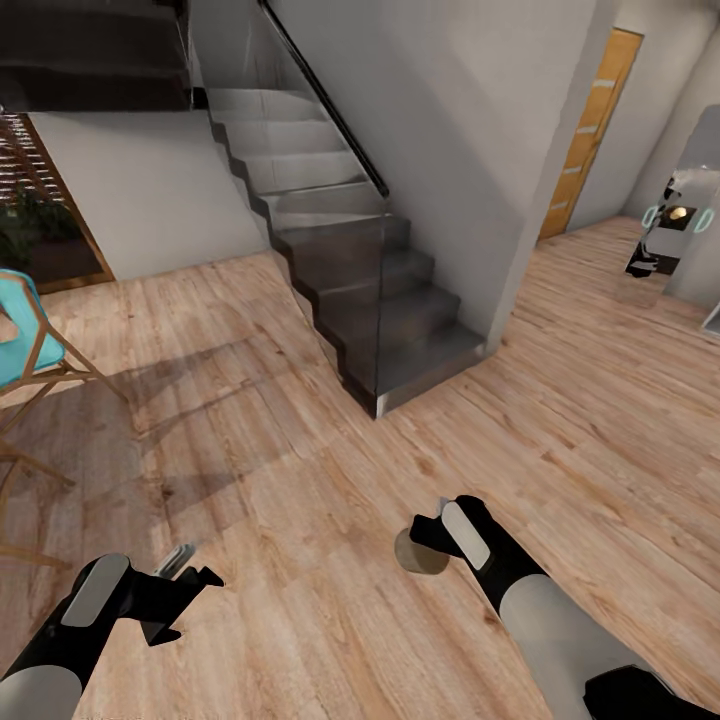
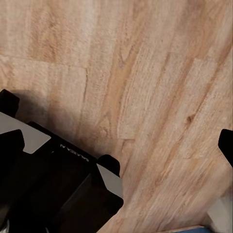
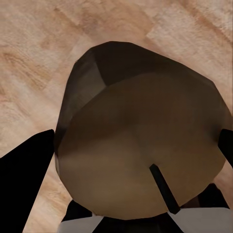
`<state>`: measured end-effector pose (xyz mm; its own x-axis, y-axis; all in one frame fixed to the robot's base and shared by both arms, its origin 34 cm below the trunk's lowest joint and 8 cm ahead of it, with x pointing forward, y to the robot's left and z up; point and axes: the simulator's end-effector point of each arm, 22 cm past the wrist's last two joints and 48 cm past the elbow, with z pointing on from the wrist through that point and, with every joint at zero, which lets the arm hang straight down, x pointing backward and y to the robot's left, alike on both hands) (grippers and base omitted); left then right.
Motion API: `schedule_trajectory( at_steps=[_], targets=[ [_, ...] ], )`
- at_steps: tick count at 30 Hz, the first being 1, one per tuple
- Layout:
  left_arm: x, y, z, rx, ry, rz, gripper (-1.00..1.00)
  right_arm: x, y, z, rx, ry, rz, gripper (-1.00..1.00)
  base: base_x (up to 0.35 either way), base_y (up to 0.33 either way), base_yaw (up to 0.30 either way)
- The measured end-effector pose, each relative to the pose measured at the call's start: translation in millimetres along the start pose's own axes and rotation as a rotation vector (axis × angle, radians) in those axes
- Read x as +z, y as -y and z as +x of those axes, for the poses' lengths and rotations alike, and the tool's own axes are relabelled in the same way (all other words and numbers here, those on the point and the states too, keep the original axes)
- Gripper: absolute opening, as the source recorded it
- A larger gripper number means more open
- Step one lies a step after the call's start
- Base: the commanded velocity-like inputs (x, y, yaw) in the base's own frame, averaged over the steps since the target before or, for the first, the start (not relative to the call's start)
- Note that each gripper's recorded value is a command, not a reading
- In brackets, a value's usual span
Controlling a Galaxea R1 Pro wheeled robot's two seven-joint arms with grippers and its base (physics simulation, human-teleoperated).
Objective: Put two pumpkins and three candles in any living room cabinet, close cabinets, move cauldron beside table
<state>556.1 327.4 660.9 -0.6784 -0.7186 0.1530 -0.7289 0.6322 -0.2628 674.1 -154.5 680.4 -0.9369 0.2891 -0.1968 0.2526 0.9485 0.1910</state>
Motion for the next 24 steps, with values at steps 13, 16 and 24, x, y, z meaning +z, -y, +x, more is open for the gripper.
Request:
schedule_trajectory(
  at_steps=[13,16,24],
  targets=[
    [-5.8,4.6,-1.6,0.004,0.010,0.011,1.00,-6.8,-4.3,-3.7,-0.002,0.012,-0.007,-1.00,0.000,0.000,0.226],
    [-7.1,5.6,-2.0,0.005,0.012,0.014,1.00,-8.4,-4.9,-4.8,-0.002,0.015,-0.008,-1.00,0.000,0.000,0.225],
    [-10.7,8.4,-3.0,0.008,0.018,0.021,1.00,-12.7,-6.5,-7.7,-0.004,0.024,-0.011,-1.00,0.000,0.000,0.225]
  ],
)
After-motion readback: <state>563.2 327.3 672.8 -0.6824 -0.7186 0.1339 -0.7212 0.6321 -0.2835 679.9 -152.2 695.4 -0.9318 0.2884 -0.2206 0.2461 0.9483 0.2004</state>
